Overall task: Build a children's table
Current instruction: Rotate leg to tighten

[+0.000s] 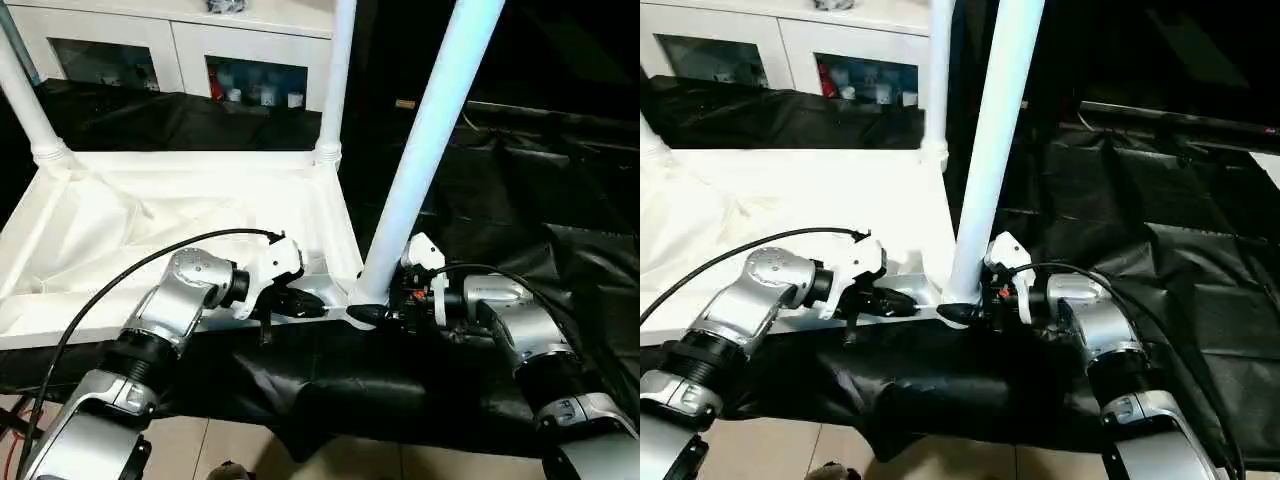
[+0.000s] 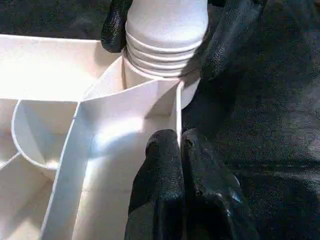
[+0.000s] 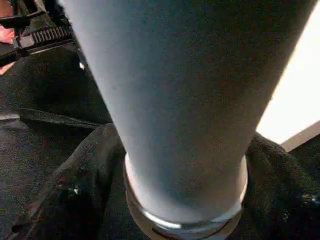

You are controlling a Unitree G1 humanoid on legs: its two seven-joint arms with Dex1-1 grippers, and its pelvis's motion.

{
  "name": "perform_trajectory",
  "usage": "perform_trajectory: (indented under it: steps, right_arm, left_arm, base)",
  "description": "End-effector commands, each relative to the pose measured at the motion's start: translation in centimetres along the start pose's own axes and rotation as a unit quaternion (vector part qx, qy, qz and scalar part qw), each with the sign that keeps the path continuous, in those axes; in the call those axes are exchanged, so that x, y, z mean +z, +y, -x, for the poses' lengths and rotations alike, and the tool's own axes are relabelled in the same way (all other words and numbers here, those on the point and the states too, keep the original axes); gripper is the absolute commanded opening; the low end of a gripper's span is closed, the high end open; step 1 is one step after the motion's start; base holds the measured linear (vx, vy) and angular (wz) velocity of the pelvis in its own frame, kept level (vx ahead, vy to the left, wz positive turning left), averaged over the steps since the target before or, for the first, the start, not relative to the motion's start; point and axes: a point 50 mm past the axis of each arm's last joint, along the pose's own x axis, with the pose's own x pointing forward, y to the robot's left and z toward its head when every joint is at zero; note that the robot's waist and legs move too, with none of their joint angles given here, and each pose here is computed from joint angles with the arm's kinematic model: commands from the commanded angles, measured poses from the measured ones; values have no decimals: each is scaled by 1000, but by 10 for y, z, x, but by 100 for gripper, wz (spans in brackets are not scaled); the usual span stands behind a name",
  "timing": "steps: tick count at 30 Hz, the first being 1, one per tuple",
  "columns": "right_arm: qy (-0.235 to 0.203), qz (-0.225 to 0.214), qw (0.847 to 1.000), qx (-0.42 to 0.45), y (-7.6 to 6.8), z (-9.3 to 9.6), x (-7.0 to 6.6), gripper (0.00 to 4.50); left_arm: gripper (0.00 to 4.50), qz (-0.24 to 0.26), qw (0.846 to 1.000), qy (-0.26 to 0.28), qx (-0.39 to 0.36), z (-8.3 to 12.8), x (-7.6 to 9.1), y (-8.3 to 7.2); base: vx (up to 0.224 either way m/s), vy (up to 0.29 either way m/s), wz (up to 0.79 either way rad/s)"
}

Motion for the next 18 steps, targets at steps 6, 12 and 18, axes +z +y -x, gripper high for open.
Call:
perform_trajectory:
  steps: [6, 12, 18]
  right_arm:
    - [-7, -11, 999, 48, 13, -14, -2, 286]
    - [4, -56, 993, -108, -6, -32, -8, 277]
    - [17, -111, 962, -249, -16, -59, -10, 276]
  left_arm:
    - [0, -26, 999, -25, -9, -9, 15, -3]
    - [0, -5, 996, -36, 78, -23, 22, 11]
    - [0, 19, 985, -45, 167, -44, 38, 23]
  base:
    - [0, 0, 0]
    - [0, 0, 0]
    - [0, 0, 0]
